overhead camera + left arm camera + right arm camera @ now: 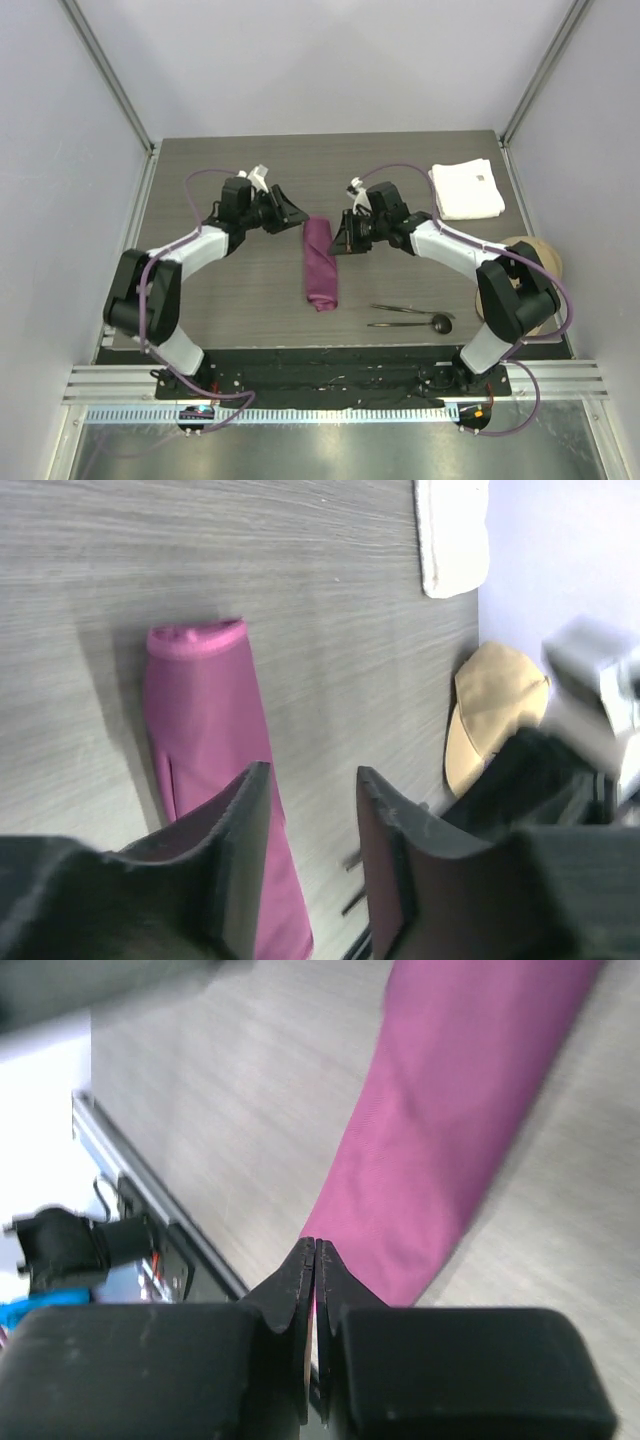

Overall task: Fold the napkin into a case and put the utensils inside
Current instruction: Turn over the smaller rectangle-folded napkin at the center of the board, then move the smaller rectangle-folded napkin to the center of the board.

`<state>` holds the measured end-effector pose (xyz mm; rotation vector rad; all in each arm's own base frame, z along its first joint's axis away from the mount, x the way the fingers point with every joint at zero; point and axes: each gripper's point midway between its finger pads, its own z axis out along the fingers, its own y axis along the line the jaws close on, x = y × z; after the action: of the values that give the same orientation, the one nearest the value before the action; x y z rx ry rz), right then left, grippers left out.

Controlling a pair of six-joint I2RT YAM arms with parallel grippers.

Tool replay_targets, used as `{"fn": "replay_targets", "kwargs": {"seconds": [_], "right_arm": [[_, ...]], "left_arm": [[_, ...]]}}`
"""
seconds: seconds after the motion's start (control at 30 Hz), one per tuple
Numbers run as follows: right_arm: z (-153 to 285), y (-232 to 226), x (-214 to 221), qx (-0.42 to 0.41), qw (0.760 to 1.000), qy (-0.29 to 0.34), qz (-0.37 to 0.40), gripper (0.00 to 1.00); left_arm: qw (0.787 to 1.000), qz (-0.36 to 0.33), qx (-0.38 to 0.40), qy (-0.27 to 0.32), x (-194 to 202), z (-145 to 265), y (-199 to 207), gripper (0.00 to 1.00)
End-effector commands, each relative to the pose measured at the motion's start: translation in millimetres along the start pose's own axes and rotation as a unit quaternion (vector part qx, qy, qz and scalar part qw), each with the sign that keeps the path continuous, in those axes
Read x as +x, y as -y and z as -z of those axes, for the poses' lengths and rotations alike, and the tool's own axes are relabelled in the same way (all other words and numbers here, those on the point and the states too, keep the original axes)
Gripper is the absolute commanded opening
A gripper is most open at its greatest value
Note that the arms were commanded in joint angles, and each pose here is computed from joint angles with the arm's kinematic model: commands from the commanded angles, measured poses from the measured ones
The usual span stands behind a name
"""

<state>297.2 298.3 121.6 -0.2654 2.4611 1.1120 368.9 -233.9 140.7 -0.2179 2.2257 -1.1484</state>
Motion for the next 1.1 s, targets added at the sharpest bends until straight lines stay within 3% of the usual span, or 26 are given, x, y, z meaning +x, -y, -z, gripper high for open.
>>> {"fn": "replay_targets", "kwargs": {"seconds": [0.0,0.07,0.3,0.43,0.73,0.93,1.07], "right_arm": [[-11,-18,34,-0.048,0.998,-0.04,0.002,0.08],[-16,-27,38,-0.071,0.997,-0.038,-0.007,0.08],[-40,-31,66,-0.107,0.992,-0.06,-0.027,0.07],[-52,-22,81,-0.113,0.99,-0.07,-0.039,0.07],[-59,29,126,-0.043,0.991,-0.125,-0.017,0.06],[-51,68,125,0.021,0.988,-0.153,0.006,0.06],[-42,88,109,0.052,0.982,-0.173,0.06,0.07]], "left_arm": [[0.998,0.013,0.037,-0.039,4,-34,1,0.36],[0.998,0.028,0.039,-0.051,9,-50,-7,0.31],[0.997,0.036,0.051,-0.052,4,-85,-22,0.29],[0.997,0.051,0.02,-0.062,13,-97,-47,0.29],[0.997,0.054,-0.026,-0.056,20,-91,-73,0.26],[0.996,0.045,-0.074,-0.032,11,-75,-84,0.27],[0.997,0.037,-0.061,-0.022,1,-68,-71,0.34]]}}
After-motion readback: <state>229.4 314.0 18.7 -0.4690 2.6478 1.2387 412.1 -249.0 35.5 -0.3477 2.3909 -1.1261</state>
